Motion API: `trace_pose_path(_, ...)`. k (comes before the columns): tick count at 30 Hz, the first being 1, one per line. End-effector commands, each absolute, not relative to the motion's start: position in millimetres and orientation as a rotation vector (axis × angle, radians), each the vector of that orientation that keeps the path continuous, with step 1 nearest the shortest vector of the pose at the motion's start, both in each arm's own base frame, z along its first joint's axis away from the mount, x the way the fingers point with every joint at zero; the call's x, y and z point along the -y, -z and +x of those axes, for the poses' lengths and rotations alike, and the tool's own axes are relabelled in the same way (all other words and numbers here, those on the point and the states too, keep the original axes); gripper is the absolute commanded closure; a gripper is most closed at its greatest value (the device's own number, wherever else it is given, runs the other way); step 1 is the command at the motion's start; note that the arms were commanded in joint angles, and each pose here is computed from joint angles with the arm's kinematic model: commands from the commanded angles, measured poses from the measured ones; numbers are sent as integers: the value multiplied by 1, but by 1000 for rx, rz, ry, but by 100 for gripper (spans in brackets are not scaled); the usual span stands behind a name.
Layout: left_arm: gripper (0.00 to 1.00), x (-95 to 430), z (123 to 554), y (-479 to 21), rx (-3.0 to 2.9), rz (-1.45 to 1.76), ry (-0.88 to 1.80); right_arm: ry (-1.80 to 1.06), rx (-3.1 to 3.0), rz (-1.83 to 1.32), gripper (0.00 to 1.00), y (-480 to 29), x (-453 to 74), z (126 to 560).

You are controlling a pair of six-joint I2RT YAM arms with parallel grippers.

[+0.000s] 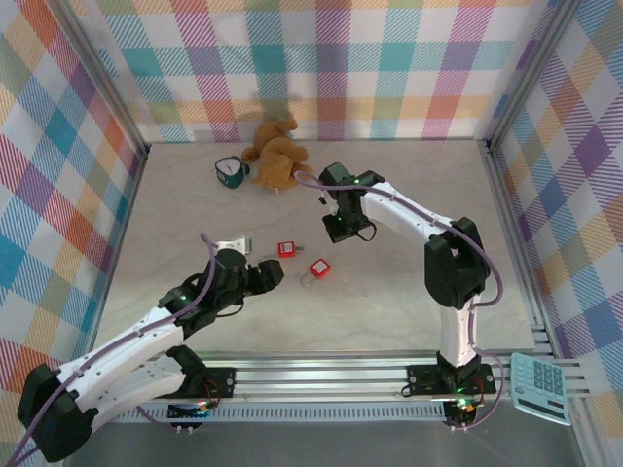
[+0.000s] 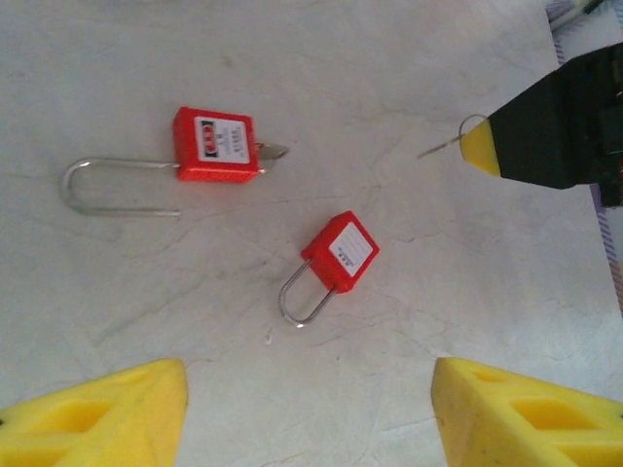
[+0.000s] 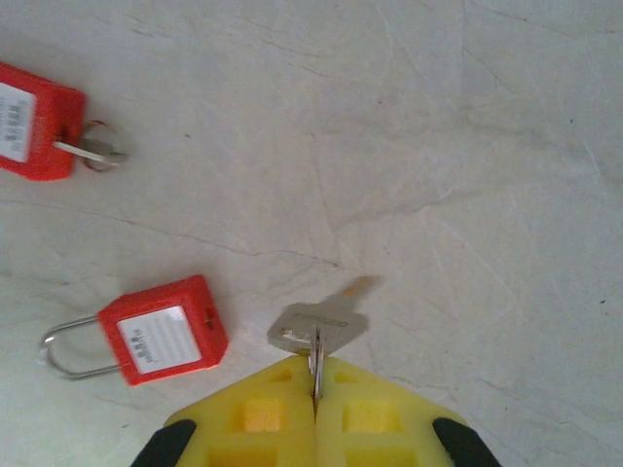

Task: Unlock with the key

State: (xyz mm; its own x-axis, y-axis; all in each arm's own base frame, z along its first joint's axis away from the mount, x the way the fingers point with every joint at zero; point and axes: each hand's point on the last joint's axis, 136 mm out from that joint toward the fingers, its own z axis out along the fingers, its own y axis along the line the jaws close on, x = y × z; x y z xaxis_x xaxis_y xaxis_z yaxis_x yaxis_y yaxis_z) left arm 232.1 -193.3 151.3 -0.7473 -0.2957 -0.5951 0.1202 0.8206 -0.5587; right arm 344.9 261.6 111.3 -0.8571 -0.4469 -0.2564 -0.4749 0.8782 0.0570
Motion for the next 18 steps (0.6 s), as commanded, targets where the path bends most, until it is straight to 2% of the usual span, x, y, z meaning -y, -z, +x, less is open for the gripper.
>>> trace_pose_path(1, 29, 230, 236, -172, -2133, 149, 752, -284, -2793, -658, 100, -144, -266, 327)
trace_pose_path(10, 25, 294, 232, -206, -1668, 616, 783, -394, -2743, -633, 100, -188, -261, 297)
trace_pose_path(13, 22, 300, 229, -209, -1509, 730, 700, -438, -2721, -631, 100, -204, -259, 289)
trace_pose_path(18, 22, 306, 238, -216, -1382, 783, 595, -552, -2674, -619, 100, -233, -260, 271)
